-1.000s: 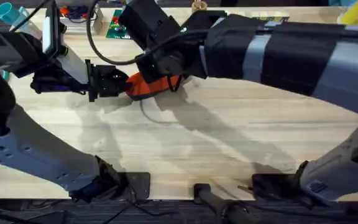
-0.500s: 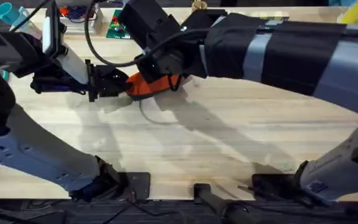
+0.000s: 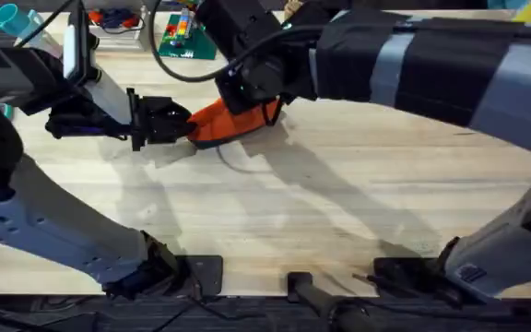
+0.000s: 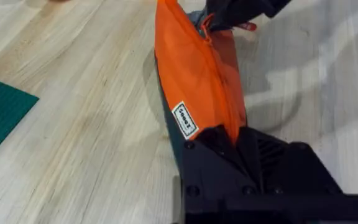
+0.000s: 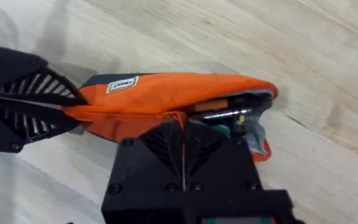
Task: Unzip the bag, pick up the pens from the table one at a time and place them inside, then zip the bag closed.
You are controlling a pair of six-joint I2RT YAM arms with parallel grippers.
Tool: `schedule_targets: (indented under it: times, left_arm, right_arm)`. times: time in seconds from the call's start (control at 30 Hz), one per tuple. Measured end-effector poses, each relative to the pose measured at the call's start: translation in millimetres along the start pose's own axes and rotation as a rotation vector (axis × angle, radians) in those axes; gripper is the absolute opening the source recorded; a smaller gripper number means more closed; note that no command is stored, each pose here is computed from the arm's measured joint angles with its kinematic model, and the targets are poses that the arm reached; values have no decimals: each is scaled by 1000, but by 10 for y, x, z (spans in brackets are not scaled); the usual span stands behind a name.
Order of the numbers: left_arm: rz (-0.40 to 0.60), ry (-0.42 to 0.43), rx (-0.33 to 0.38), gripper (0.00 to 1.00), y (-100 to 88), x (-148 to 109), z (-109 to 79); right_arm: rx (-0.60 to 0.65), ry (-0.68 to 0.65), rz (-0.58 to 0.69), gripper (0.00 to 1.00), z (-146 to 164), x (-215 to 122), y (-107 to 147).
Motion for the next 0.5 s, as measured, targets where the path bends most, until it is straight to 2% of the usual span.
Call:
schedule_targets:
  times: [0.5]
  left_arm:
    - [0,0,0,42,0,0,0]
  right_arm:
    - [25,10,18,31,-301,53,25]
Point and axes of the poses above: each hand's point on the last joint's axis, 136 mm out from that joint toward the fingers, its own x axis out along the fingers, its own z axis along the line the jaws close on, y = z × x, the point moved 1 cm from there along -x, back along the fingers, and after that the axes turned 14 degrees about -x, right-handed, at the moved point
